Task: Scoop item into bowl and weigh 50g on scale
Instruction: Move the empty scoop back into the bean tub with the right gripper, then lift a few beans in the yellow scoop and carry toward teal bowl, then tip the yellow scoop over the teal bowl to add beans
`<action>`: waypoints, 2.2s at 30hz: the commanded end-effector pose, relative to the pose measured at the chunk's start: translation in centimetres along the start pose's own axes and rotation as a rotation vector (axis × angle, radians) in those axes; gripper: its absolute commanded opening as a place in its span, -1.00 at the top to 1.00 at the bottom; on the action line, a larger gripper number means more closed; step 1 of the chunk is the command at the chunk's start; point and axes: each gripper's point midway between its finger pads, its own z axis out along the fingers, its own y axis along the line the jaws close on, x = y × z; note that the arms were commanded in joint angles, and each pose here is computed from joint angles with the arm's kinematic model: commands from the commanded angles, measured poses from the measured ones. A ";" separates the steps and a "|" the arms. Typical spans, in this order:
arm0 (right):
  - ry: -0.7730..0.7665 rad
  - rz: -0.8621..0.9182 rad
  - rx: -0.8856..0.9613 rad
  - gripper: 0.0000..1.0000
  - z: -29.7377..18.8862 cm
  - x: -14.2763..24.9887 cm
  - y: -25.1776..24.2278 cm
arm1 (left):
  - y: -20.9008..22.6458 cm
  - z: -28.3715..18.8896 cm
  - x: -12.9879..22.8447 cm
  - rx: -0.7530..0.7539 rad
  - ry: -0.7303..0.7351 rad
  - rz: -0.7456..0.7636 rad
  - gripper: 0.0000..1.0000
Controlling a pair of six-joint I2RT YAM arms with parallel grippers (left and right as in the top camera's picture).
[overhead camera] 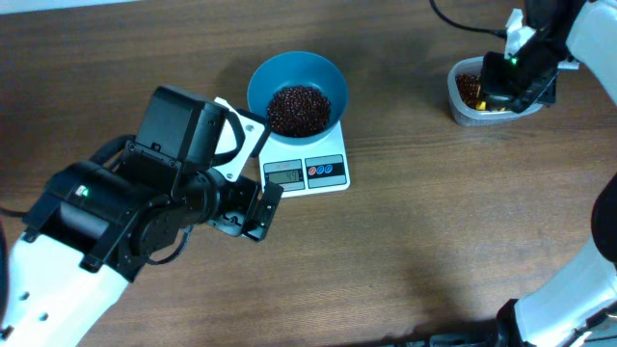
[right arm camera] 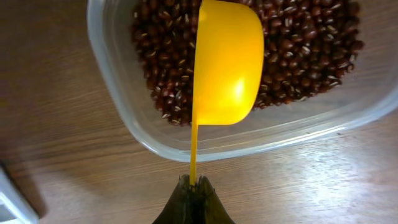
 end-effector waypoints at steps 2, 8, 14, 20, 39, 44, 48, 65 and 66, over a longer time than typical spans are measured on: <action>-0.012 0.010 -0.175 0.92 -1.1 -0.2 0.8 | -0.2 -0.4 -0.5 0.014 -0.017 0.022 -0.98; -0.039 0.044 -0.254 0.92 -1.9 -0.6 -0.8 | -0.2 -0.4 -0.5 0.014 -0.017 0.022 -0.98; -0.101 0.033 -0.342 0.92 -4.0 -1.1 -0.8 | -0.2 -0.4 -0.5 0.014 -0.017 0.022 -0.98; -0.153 0.014 -0.475 0.92 -6.6 -1.3 1.4 | -0.2 -0.4 -0.5 0.014 -0.017 0.022 -0.98; -0.170 -0.473 -0.784 0.92 -9.3 2.7 22.2 | -0.2 -0.4 -0.5 0.014 -0.017 0.022 -0.98; -0.249 -0.616 -0.597 0.92 -7.5 3.2 24.5 | -0.2 -0.4 -0.5 0.014 -0.017 0.022 -0.97; -0.293 -0.675 -0.448 0.92 -6.5 3.3 24.8 | -0.2 -0.4 -0.5 0.014 -0.017 0.022 -0.98; -0.394 -0.771 -0.231 0.92 -8.3 3.3 26.2 | -0.2 -0.4 -0.5 0.014 -0.017 0.022 -0.98; -0.397 -0.771 -0.232 0.92 -8.4 3.3 26.3 | -0.2 -0.4 -0.5 0.014 -0.017 0.022 -0.98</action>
